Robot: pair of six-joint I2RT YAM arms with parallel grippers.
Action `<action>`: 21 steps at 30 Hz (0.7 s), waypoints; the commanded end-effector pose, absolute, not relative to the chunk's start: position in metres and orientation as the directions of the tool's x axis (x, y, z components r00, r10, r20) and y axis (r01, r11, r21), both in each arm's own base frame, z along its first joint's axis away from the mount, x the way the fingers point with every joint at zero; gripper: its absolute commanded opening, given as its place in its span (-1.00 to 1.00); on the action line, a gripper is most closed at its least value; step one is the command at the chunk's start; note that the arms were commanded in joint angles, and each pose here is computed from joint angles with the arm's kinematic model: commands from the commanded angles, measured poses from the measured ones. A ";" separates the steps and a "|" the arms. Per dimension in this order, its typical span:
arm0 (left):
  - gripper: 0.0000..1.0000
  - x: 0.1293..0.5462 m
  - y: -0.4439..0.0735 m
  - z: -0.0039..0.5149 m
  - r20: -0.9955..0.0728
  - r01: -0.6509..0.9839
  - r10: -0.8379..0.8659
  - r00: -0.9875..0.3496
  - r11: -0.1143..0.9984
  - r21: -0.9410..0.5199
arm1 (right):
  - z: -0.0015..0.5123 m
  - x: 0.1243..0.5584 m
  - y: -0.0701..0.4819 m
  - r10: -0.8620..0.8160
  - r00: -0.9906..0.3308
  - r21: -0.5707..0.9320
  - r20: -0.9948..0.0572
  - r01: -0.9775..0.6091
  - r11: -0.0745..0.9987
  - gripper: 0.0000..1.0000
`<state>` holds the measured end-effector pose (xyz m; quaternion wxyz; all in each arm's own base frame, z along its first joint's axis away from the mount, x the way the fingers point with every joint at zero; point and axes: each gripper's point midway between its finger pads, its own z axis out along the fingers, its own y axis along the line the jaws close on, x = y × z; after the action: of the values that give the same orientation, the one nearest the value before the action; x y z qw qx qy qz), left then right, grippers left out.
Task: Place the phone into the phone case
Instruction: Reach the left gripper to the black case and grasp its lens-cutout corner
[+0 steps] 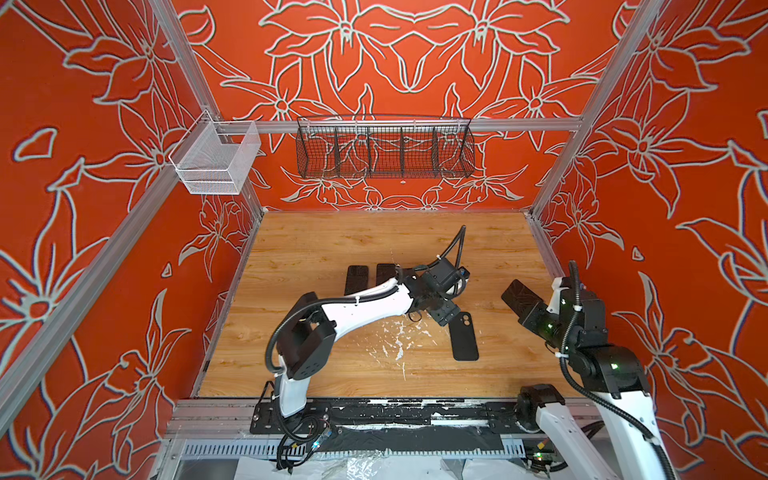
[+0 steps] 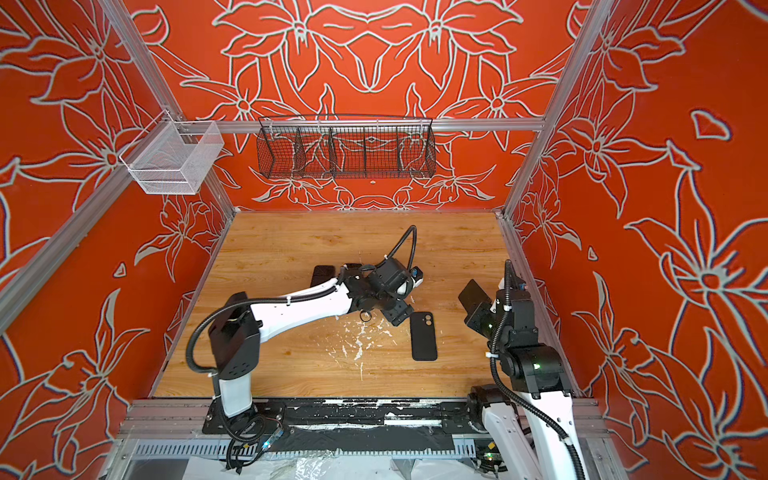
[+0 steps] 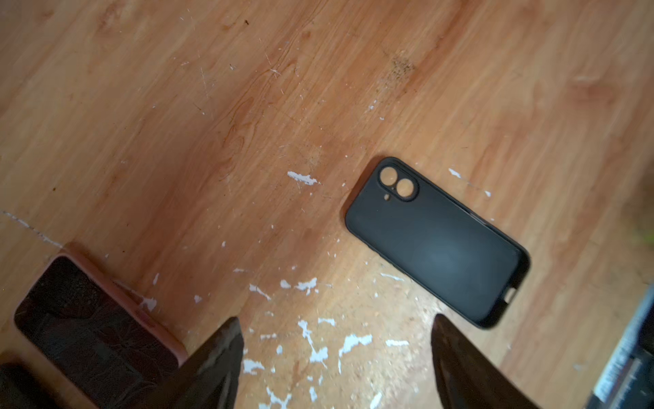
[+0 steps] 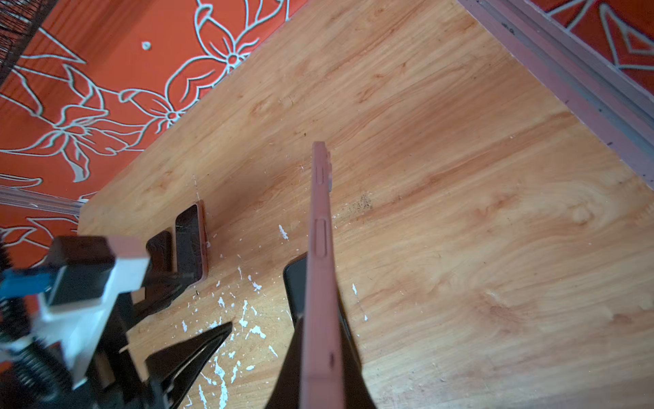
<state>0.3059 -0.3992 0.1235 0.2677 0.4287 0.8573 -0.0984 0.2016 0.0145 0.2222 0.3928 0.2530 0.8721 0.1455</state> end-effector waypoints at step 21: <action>0.62 0.339 -0.455 0.022 -0.370 0.850 0.825 -0.427 0.506 0.149 | 0.238 0.189 0.011 0.520 -0.532 0.436 -0.668 0.285 0.853 -1.00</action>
<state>0.3479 -0.4604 0.0430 0.2333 0.4799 0.8444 -0.0471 0.1868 0.0128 0.2225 0.3980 0.2404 0.8744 0.1386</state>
